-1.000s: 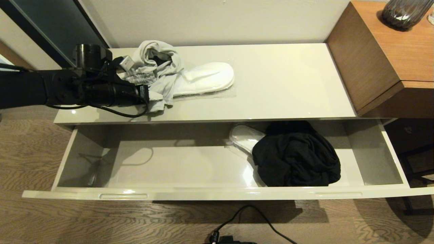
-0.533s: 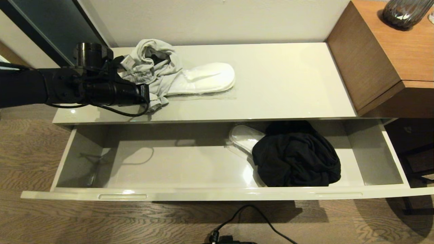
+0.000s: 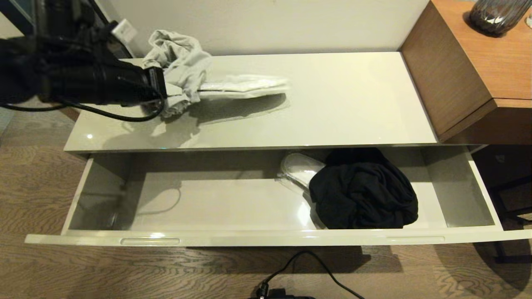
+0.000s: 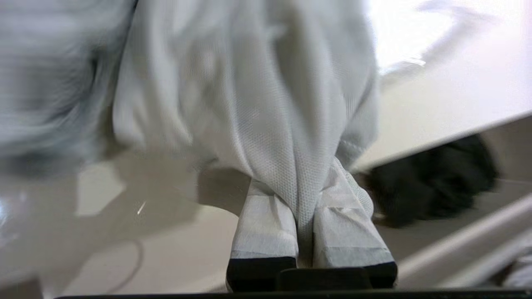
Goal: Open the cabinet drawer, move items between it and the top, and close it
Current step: Pick up the shorts on the table, then put the shorts in the drawer
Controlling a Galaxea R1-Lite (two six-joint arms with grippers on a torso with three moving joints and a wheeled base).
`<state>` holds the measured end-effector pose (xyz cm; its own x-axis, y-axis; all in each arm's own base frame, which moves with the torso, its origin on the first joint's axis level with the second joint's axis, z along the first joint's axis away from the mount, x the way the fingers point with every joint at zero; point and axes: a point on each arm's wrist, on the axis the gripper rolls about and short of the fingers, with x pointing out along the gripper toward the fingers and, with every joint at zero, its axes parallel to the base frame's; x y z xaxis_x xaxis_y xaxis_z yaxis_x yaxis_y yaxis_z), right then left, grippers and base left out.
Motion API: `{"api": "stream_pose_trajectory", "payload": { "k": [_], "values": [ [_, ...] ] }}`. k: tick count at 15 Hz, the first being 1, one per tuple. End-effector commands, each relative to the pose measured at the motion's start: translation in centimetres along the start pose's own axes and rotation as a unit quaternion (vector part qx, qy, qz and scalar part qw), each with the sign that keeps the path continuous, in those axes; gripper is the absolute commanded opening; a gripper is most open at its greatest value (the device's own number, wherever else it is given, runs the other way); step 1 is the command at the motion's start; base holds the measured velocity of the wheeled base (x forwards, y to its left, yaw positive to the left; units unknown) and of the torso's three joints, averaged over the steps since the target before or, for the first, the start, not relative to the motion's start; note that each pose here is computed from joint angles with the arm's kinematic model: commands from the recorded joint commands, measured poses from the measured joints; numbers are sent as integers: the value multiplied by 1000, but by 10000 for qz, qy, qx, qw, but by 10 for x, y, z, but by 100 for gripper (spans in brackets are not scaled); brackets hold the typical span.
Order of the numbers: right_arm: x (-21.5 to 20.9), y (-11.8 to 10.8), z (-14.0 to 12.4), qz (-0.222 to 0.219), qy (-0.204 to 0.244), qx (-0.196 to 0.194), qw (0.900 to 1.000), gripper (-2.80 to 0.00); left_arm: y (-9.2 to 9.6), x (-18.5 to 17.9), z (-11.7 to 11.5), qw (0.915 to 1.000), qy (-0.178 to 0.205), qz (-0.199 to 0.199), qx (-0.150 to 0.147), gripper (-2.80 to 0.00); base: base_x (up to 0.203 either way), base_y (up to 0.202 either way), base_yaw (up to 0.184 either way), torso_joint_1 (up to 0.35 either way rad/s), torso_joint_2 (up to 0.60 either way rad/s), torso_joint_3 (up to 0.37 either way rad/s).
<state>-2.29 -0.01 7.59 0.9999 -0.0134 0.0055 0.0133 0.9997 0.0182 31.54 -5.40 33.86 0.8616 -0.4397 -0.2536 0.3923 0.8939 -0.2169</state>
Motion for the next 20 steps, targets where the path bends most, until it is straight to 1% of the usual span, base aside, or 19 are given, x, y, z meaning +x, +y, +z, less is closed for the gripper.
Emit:
{"api": "stream_pose_trajectory", "payload": {
  "k": [1,3,4,6,9,11,12,14,16,17,18,20],
  "values": [
    [0,0,-1,-2,20,1,10000,-280,-38,-82,22,9980,-576,-202,188,-280,0,0,0,0,0,0],
    [0,0,-1,-2,13,1,10000,-280,-50,-119,21,9981,-551,-209,175,-280,0,0,0,0,0,0],
    [0,0,-1,-2,16,1,10000,-280,-52,-128,19,9986,-460,-200,147,-280,0,0,0,0,0,0],
    [0,0,-1,-2,20,1,10000,-280,-60,-154,16,9985,-464,-224,158,-280,0,0,0,0,0,0],
    [0,0,-1,-2,20,1,10000,-280,-67,-178,7,9992,-270,-268,118,-280,0,0,0,0,0,0],
    [0,0,-1,-2,20,1,10000,-280,-75,-201,5,9987,-339,-343,163,-280,0,0,0,0,0,0],
    [0,0,-1,-2,20,1,10000,-280,-78,-211,9,9982,-441,-347,187,-280,0,0,0,0,0,0],
    [0,0,-1,-2,19,1,10000,-280,-79,-217,9,9983,-449,-336,185,-280,0,0,0,0,0,0],
    [0,0,-1,-2,16,-2,10000,-280,-85,-244,7,9983,-461,-306,183,-280,0,0,0,0,0,0],
    [0,0,-1,-2,20,-6,10000,-280,-88,-258,1,9987,-414,-259,168,-280,0,0,0,0,0,0],
    [0,0,-1,-2,20,-6,10000,-280,-88,-263,-3,9991,-337,-202,145,-280,0,0,0,0,0,0],
    [0,0,-1,-2,20,-15,10000,-280,-89,-278,-13,9992,-317,218,122,-280,0,0,0,0,0,0]
  ]
}}
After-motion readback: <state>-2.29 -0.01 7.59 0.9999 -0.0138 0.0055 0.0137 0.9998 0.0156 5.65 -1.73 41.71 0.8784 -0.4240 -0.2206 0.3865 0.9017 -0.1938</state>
